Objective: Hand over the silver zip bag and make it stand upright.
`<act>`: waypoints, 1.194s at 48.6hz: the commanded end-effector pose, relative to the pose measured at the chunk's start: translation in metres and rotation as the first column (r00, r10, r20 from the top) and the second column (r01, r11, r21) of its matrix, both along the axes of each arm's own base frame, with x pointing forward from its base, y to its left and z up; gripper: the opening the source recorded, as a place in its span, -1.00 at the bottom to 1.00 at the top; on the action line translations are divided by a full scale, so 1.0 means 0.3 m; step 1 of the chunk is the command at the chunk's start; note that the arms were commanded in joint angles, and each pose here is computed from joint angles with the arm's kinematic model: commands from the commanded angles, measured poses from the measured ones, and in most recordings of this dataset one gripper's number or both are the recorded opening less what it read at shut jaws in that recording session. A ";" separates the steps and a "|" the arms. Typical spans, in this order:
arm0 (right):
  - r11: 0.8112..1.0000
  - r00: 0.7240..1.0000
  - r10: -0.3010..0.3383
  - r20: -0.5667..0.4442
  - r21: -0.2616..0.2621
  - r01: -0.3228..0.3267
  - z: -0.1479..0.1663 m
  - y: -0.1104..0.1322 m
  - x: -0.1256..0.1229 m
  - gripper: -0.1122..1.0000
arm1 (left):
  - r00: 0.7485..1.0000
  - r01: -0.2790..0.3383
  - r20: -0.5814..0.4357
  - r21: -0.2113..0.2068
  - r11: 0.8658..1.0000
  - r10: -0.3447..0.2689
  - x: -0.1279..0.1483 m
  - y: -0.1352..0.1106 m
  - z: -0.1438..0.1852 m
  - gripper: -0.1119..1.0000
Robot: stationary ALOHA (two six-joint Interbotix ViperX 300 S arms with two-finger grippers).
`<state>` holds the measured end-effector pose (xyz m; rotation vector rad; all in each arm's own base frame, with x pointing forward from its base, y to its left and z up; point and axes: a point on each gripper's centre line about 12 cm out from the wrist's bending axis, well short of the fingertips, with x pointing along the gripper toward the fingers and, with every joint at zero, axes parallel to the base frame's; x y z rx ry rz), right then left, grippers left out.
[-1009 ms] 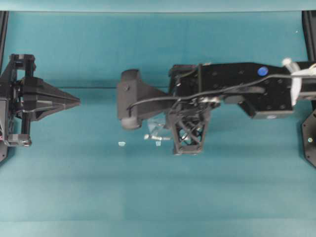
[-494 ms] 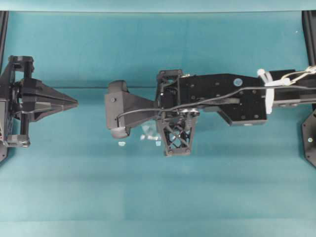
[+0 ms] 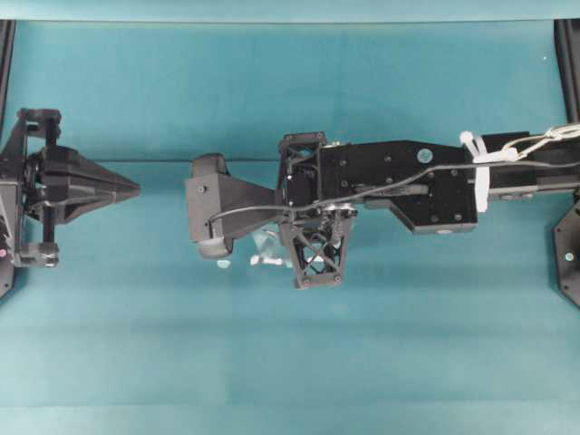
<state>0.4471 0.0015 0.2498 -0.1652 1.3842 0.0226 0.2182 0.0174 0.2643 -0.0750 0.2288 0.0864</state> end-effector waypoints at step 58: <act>1.000 0.999 0.010 0.031 -0.001 -0.010 0.012 0.018 0.019 -0.72 | 0.997 0.066 -0.019 -0.186 0.980 -0.071 0.222 -0.088 -0.222 0.83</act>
